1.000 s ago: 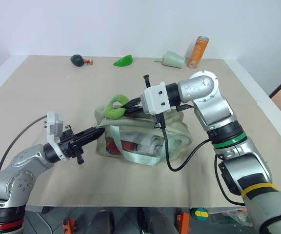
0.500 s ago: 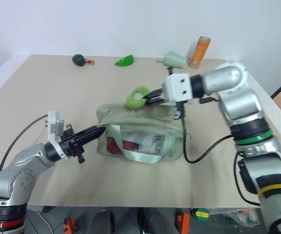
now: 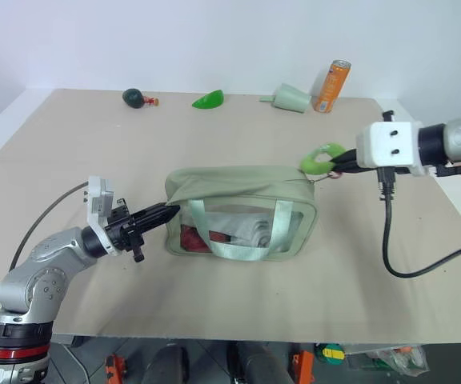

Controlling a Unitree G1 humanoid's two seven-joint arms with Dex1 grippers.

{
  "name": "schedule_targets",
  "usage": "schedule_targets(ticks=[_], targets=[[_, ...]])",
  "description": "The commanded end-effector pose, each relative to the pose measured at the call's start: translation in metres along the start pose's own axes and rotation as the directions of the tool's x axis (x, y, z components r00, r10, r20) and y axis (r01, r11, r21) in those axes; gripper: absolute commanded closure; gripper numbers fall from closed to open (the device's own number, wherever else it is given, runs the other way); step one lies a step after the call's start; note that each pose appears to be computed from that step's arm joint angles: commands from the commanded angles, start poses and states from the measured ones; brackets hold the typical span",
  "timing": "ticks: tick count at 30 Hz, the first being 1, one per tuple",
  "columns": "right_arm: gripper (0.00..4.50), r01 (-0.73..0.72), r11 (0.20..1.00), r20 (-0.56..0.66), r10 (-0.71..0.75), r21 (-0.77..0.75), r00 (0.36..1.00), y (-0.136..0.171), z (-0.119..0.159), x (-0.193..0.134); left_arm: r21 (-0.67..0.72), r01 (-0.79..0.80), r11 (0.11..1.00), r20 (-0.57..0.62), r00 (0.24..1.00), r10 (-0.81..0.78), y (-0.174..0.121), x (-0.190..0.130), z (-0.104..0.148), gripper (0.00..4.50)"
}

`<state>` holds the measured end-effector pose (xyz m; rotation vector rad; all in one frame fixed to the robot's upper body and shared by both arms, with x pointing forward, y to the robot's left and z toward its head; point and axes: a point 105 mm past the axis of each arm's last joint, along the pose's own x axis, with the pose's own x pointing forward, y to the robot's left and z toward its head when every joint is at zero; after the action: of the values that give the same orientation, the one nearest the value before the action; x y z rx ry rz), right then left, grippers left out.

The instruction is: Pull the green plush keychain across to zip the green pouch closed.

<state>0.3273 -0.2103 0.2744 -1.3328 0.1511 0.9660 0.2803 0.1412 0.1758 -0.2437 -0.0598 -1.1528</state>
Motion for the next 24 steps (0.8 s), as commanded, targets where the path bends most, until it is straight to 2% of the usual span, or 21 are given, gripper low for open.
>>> schedule_targets(ticks=[1,3,6,11,15,19,21,22,24], targets=[[4.48,0.144,0.989,-0.169,-0.139,0.018,0.976,-0.017,-0.026,-0.038,-0.002,-0.013,1.000,-0.009,1.000,0.013,0.002,-0.002,-0.002,4.50],[4.48,0.094,0.994,-0.178,-0.083,0.058,0.981,0.000,-0.031,-0.031,-0.003,-0.013,1.000,-0.008,1.000,0.013,0.002,-0.002,-0.003,4.50],[4.48,-0.018,0.992,-0.134,0.035,0.126,0.990,0.039,-0.032,-0.001,-0.007,-0.015,1.000,-0.005,1.000,0.015,0.001,-0.002,-0.004,4.50],[4.48,-0.023,0.972,-0.060,0.038,0.234,0.998,0.075,-0.033,0.047,-0.014,-0.012,1.000,-0.002,1.000,0.012,-0.001,-0.001,-0.005,4.50],[4.48,0.031,0.965,-0.073,-0.013,0.260,0.997,0.078,-0.042,0.067,-0.024,-0.009,1.000,-0.004,1.000,0.009,-0.002,0.000,-0.005,4.50],[4.48,0.133,0.952,-0.054,-0.123,0.274,0.991,0.050,-0.040,0.062,-0.060,-0.054,0.997,0.011,0.998,0.054,0.005,0.000,0.000,4.50],[3.82,0.196,0.921,-0.031,-0.198,0.336,0.980,0.032,-0.038,0.056,-0.084,-0.094,0.992,0.019,0.995,0.096,0.012,-0.001,0.002,4.50],[3.64,0.198,0.909,0.002,-0.214,0.366,0.977,0.026,-0.034,0.052,-0.078,-0.120,0.990,0.018,0.992,0.122,0.017,-0.001,0.003,4.50],[2.94,0.168,0.894,0.084,-0.222,0.416,0.972,0.021,-0.021,0.044,-0.076,-0.141,0.987,0.009,0.990,0.142,0.021,-0.001,0.002,3.76]])
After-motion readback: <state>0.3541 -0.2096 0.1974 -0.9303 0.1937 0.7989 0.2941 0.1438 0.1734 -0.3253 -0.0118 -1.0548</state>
